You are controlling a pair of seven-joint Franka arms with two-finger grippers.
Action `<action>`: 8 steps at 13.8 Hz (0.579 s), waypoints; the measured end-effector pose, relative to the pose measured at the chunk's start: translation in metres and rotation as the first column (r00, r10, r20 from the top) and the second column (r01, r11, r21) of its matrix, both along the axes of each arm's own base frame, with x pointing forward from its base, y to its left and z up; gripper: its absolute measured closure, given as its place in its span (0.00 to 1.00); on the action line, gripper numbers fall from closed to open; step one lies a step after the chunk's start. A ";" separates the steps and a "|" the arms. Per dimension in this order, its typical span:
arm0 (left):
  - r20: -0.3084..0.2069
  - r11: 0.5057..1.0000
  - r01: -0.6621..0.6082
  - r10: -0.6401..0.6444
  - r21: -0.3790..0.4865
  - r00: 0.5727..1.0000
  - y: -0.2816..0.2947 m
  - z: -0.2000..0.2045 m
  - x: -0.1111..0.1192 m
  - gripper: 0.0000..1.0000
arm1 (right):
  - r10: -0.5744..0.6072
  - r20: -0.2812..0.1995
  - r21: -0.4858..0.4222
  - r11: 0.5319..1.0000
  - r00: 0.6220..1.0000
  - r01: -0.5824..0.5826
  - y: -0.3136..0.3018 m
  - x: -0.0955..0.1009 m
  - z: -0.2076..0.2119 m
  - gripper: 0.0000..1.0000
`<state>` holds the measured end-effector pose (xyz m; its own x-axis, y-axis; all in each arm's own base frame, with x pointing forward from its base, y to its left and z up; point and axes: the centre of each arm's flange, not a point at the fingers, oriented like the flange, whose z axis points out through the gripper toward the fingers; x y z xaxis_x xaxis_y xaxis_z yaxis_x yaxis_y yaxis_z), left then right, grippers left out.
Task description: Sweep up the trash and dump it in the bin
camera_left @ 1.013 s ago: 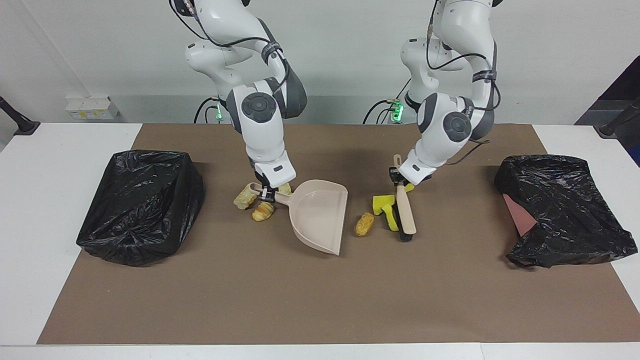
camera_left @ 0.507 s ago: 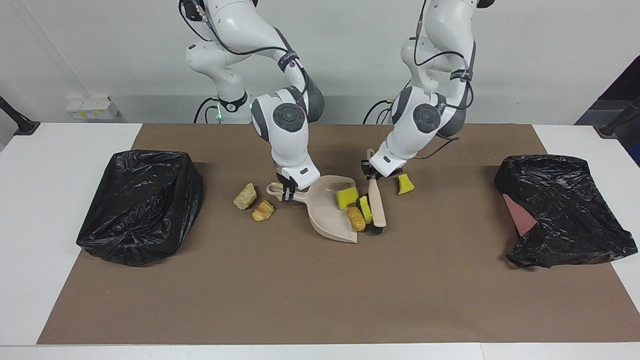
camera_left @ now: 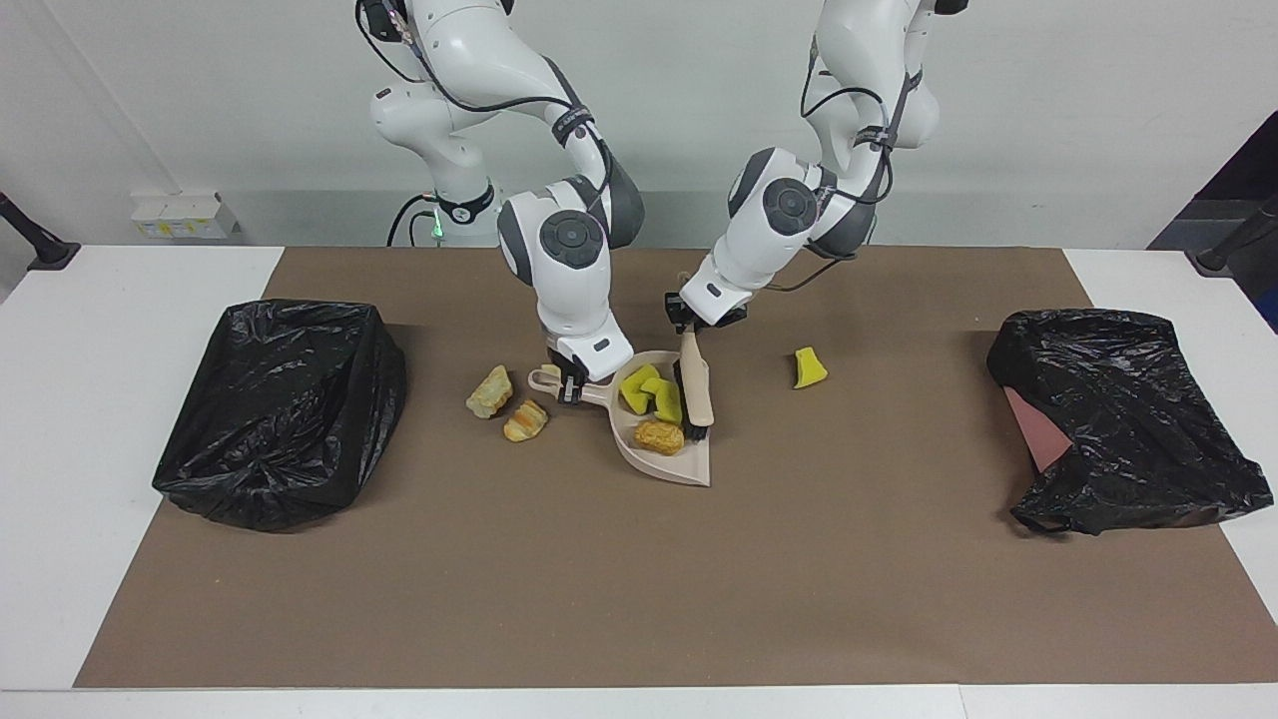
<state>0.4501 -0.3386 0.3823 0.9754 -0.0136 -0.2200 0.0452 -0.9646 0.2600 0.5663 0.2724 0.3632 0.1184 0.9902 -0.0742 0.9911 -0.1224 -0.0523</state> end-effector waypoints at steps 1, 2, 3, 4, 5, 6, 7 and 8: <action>-0.009 1.000 -0.018 0.018 0.004 1.000 0.014 0.010 0.005 0.75 | 0.000 0.000 0.000 1.000 1.000 0.000 0.000 0.000 0.000 0.69; -0.016 0.999 -0.030 0.030 0.021 0.999 0.031 0.021 0.009 0.75 | 0.000 0.001 0.000 1.000 1.000 0.000 0.000 0.000 0.000 0.69; -0.013 0.998 -0.038 0.039 0.055 0.999 0.053 0.032 0.014 0.75 | 0.000 0.001 0.001 1.000 1.000 0.000 0.000 0.000 0.000 0.69; -0.010 0.994 -0.055 0.056 0.090 0.998 0.077 0.042 0.020 0.75 | 0.000 0.001 0.001 1.000 1.000 0.000 0.000 0.000 0.000 0.69; -0.017 0.991 -0.070 0.073 0.118 0.997 0.098 0.049 0.023 0.75 | 0.000 0.001 0.001 1.000 1.000 0.000 0.000 0.000 0.000 0.69; -0.026 0.984 -0.087 0.092 0.154 0.995 0.118 0.052 0.026 0.75 | 0.000 0.001 0.001 1.000 1.000 0.000 0.000 0.000 -0.001 0.69; -0.035 0.976 -0.111 0.119 0.190 0.992 0.135 0.052 0.027 0.75 | 0.000 0.002 0.001 1.000 1.000 0.000 0.000 0.000 -0.001 0.69; -0.046 0.966 -0.136 0.150 0.221 0.988 0.154 0.047 0.027 0.75 | -0.001 0.002 0.001 1.000 1.000 0.001 0.000 0.000 -0.001 0.69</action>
<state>0.4774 -0.1849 0.4293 0.9482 0.1796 -0.2622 0.1961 -0.9798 0.0381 0.5663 0.2719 0.3624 0.1191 0.9902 -0.0729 0.9911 -0.1229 -0.0503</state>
